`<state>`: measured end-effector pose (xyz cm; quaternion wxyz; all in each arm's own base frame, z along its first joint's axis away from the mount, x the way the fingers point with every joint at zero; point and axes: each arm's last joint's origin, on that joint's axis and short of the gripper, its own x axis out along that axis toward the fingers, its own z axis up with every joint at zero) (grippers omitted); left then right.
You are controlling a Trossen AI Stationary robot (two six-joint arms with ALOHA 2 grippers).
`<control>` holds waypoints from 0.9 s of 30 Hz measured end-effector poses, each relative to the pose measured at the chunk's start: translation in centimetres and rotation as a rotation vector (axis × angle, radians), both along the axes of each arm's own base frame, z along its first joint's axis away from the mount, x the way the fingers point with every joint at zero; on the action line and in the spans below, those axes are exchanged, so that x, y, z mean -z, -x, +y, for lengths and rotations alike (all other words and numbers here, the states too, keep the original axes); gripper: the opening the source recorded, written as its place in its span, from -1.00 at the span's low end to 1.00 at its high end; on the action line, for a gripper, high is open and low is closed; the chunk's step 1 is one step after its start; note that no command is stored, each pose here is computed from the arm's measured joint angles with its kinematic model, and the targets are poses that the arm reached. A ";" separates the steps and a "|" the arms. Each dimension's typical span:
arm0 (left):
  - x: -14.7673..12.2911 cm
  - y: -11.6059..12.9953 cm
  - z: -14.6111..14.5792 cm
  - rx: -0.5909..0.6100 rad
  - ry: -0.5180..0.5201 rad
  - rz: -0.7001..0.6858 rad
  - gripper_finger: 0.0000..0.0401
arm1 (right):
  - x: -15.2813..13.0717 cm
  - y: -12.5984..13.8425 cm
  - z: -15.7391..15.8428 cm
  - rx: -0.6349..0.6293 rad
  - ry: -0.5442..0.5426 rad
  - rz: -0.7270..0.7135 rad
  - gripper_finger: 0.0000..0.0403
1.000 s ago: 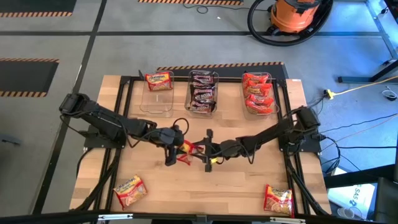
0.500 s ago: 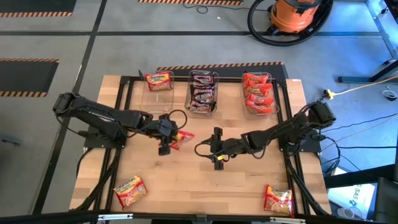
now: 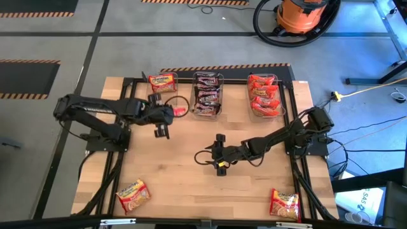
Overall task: Sort Maruchan noodles
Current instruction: Put the red noodle pack into the left transparent bin
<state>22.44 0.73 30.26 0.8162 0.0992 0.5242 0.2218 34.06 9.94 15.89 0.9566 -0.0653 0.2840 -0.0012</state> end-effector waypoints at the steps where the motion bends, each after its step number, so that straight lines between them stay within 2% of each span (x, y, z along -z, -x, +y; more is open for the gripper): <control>1: -0.4 0.1 0.3 -0.002 -0.019 0.005 -0.69 | 0.0 0.0 0.0 0.000 0.000 0.000 0.29; 7: -1.9 0.1 2.6 0.001 -0.089 0.031 -0.70 | -0.2 -0.1 0.0 -0.002 -0.004 -0.021 0.29; 14: -2.2 1.3 7.2 -0.088 -0.127 0.112 -0.71 | 0.0 0.0 0.0 -0.015 0.028 0.005 0.29; 21: -2.0 2.5 12.2 -0.060 -0.092 0.153 -0.71 | 0.1 0.0 -0.3 -0.054 0.114 0.014 0.29; 27: -0.1 2.9 16.2 -0.131 -0.033 0.216 -0.71 | 0.2 -0.4 -2.2 -0.060 0.111 0.041 0.29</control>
